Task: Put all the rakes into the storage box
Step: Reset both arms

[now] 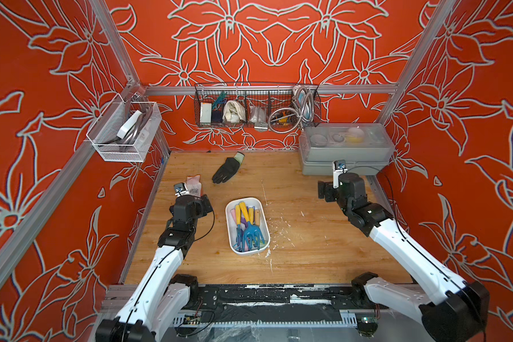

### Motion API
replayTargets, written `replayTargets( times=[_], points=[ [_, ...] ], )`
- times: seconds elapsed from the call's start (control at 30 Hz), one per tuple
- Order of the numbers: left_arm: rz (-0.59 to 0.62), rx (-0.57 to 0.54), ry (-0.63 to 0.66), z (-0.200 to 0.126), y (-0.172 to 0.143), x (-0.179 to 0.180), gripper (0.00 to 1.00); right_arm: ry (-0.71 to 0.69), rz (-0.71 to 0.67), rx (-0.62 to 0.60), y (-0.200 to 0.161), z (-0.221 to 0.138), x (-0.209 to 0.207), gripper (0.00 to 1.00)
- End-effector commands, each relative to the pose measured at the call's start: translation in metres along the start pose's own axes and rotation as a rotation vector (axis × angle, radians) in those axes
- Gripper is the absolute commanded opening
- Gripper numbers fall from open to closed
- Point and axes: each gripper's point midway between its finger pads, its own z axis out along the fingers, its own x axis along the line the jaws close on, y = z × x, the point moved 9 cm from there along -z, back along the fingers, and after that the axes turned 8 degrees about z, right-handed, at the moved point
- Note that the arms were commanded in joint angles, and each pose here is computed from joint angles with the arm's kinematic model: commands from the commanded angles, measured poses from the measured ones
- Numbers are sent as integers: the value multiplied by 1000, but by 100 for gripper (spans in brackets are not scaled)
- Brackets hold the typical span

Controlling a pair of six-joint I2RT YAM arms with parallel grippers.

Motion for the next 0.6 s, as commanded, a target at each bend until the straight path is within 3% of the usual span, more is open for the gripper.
replayTargets(
  times=[0.0,0.17,0.3,0.57],
  points=[
    [41,-59,63,12,-5,8,99,-73,22,-41,-17,8,-27,98],
    [74,-43,80,31,-24,10,99,-168,95,-62,-62,23,-63,98],
    [45,-92,59,43,-27,11,99,-148,108,-127,-85,34,-69,99],
    [54,-121,-35,69,-40,4,99,-125,113,-210,-101,53,-67,100]
  ],
)
